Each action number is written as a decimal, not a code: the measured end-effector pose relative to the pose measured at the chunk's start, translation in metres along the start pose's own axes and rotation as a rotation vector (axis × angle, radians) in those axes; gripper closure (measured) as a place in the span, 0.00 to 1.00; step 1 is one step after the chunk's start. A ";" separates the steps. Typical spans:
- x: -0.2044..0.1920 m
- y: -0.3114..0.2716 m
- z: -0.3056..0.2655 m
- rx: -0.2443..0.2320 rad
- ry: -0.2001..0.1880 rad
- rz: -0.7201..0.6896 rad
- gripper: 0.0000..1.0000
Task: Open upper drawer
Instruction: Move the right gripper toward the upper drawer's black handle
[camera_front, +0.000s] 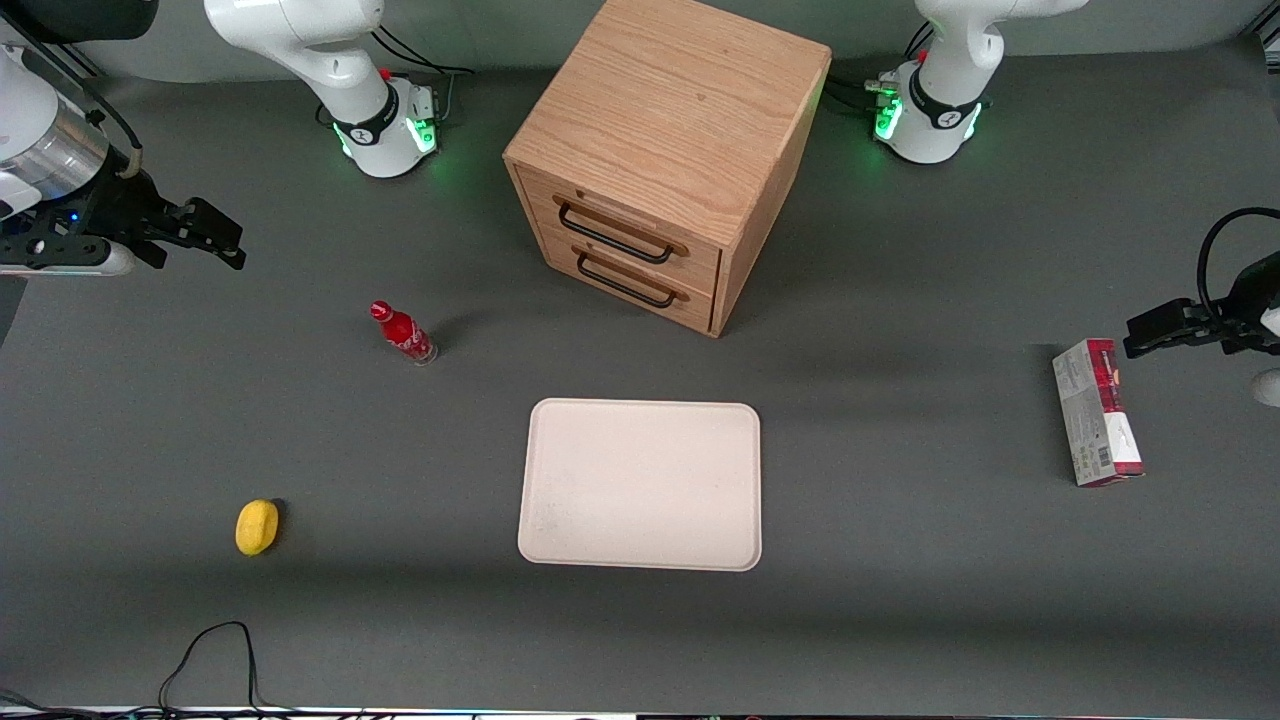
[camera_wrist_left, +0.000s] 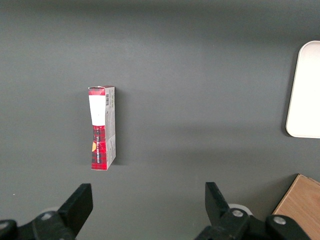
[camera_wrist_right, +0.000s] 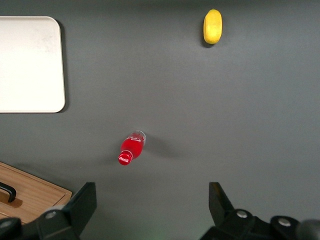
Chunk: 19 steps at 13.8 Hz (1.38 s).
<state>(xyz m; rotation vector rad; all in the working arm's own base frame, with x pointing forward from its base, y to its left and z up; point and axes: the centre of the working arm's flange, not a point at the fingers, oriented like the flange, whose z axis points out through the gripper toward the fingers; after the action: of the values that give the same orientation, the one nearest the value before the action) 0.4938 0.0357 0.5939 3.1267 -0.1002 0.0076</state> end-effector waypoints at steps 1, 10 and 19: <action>0.001 0.000 0.002 -0.001 -0.005 0.000 0.00; -0.007 -0.183 0.021 0.065 -0.047 -0.441 0.00; -0.059 -0.374 0.079 0.202 -0.149 -0.883 0.00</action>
<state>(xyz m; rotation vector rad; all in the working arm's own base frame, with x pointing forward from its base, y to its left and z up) 0.4590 0.4118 0.5097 3.0425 1.3261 -0.2312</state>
